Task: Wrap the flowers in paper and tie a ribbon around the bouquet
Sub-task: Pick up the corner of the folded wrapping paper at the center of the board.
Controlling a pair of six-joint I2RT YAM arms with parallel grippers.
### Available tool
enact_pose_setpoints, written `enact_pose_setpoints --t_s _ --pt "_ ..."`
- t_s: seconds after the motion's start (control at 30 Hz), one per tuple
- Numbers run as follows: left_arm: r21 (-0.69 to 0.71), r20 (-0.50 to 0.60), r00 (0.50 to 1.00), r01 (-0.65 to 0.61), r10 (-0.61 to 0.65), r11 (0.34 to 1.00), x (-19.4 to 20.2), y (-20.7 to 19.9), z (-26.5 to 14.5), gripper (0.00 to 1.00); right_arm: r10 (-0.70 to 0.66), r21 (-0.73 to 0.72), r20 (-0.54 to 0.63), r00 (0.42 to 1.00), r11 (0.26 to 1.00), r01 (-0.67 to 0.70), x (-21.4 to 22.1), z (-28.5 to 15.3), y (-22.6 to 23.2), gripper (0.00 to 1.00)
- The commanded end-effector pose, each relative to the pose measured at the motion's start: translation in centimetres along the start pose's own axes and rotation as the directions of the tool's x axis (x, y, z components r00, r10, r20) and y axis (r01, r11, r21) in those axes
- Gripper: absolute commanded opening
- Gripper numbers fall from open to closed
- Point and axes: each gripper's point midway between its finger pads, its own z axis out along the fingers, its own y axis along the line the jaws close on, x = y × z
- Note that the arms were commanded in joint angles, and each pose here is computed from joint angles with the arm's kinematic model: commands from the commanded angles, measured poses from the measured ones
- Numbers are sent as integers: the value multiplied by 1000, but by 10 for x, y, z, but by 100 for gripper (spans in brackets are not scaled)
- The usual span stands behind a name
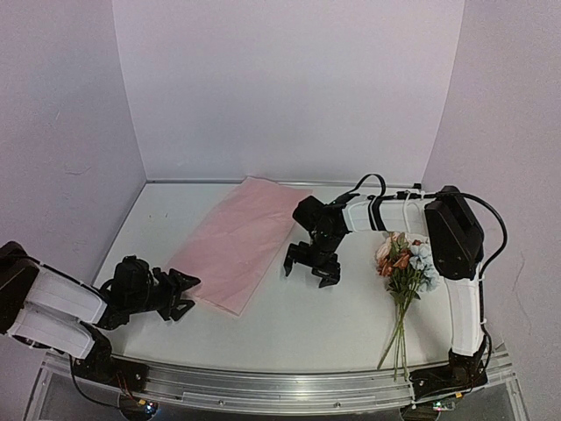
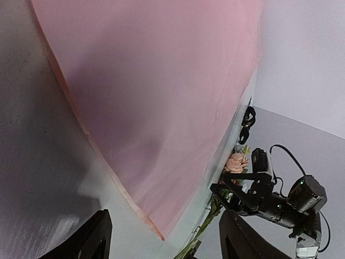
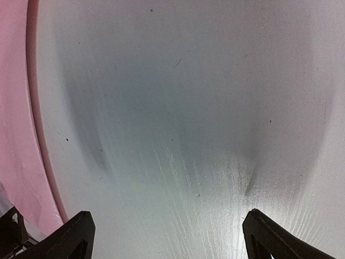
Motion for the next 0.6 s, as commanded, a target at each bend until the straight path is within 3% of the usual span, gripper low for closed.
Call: enact_pose_setpoints --t_s 0.0,0.37,0.57 --pt "131 -6 1000 -3 4 991 1 -38 11 68 6 3 6 1000 1000 -6 0 2 0 98" --pt "157 -47 999 25 -18 987 6 -39 23 56 7 14 4 1000 1000 -7 2 4 -4 98" --pt "137 -11 999 37 -36 990 0 -32 27 56 9 17 3 1000 1000 -9 2 5 -5 98"
